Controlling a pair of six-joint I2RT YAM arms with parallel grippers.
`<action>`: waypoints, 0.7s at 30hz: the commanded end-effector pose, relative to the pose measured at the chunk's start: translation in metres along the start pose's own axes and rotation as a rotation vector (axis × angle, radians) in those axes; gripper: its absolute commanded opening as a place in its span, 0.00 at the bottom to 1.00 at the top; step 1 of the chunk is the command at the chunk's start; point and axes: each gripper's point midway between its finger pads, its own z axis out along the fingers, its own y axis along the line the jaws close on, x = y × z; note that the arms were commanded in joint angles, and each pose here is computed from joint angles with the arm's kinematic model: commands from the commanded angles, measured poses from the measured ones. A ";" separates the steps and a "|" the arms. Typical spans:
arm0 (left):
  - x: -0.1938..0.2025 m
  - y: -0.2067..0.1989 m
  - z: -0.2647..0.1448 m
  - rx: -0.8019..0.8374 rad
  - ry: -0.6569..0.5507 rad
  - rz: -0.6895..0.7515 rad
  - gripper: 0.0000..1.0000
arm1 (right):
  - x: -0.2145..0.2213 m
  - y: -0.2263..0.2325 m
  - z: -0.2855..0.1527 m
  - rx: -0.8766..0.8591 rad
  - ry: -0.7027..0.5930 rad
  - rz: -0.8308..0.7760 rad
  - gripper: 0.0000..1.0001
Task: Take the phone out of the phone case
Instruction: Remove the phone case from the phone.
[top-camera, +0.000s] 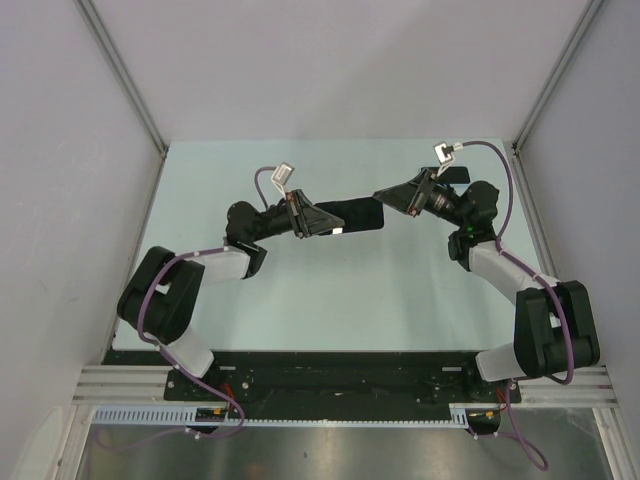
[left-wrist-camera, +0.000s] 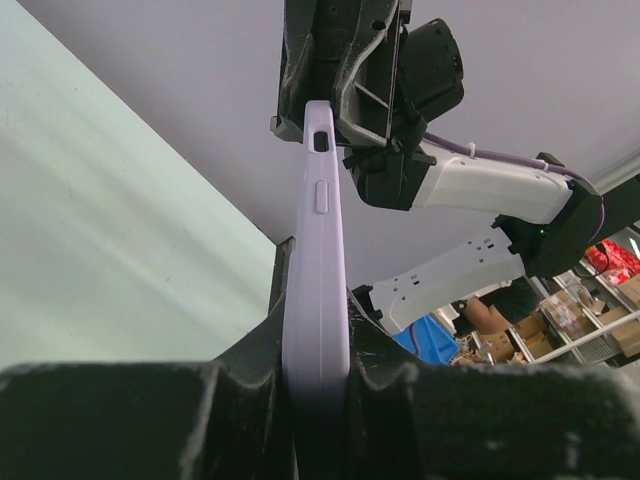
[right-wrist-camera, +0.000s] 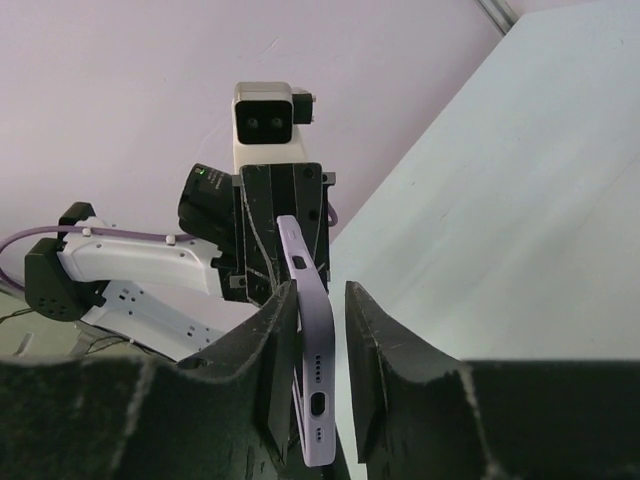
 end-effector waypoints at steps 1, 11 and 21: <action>-0.022 -0.092 -0.006 0.303 -0.091 0.425 0.00 | -0.008 0.005 0.001 -0.010 -0.037 0.053 0.29; -0.019 -0.091 -0.006 0.307 -0.074 0.446 0.00 | -0.004 0.006 0.006 0.002 -0.037 0.175 0.29; -0.024 -0.094 -0.007 0.304 -0.097 0.435 0.00 | -0.003 0.008 0.007 0.012 -0.038 0.182 0.33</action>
